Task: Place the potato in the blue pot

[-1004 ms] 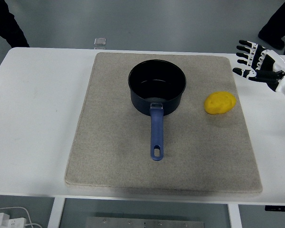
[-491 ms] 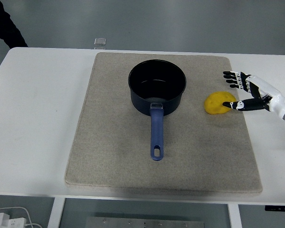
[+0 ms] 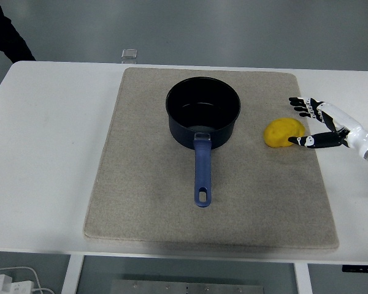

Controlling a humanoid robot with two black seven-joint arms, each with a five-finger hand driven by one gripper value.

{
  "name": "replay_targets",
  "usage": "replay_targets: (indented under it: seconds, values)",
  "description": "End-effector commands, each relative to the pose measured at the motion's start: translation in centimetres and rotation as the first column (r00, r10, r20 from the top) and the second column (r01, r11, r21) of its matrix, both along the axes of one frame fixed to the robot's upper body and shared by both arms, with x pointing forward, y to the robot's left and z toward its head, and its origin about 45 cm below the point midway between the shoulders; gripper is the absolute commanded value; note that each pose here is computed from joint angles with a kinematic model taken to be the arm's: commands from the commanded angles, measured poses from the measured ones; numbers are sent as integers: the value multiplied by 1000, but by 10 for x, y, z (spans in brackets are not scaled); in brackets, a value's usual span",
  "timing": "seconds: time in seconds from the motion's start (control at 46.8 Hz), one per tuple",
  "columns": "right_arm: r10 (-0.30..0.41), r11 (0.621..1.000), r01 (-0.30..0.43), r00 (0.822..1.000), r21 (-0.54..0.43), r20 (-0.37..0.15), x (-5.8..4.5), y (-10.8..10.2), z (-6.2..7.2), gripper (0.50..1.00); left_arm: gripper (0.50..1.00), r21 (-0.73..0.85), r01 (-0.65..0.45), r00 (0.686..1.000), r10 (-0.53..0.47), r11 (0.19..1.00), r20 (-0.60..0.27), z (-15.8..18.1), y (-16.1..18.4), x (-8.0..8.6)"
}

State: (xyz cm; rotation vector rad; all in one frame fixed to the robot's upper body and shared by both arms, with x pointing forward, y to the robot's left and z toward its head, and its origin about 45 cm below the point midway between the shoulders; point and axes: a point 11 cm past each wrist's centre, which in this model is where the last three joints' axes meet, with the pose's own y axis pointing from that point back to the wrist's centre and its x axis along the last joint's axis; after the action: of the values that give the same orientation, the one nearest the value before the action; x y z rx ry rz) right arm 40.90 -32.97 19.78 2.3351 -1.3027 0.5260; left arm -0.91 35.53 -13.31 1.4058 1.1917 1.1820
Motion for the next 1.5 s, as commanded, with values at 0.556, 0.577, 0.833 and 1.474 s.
replay_targets:
  seconds: [0.556, 0.577, 0.833, 1.474]
  values:
    - [-5, 1000, 5, 1000, 14, -12, -6, 14, -18, 809, 996, -1, 0, 1000, 0, 1000, 0, 0, 0, 0]
    - [-5, 1000, 5, 1000, 14, -12, -6, 14, -18, 799, 996, -1, 0, 1000, 0, 1000, 0, 0, 0, 0]
    - [-14, 1000, 14, 1000, 12, -10, -7, 15, -22, 666, 996, 0, 2, 1000, -2, 1000, 0, 0, 0, 0]
    - [-22, 999, 21, 999, 27, 36, -1, 15, -9, 500, 996, 2, 1, 1000, -1, 1000, 0, 0, 1, 0]
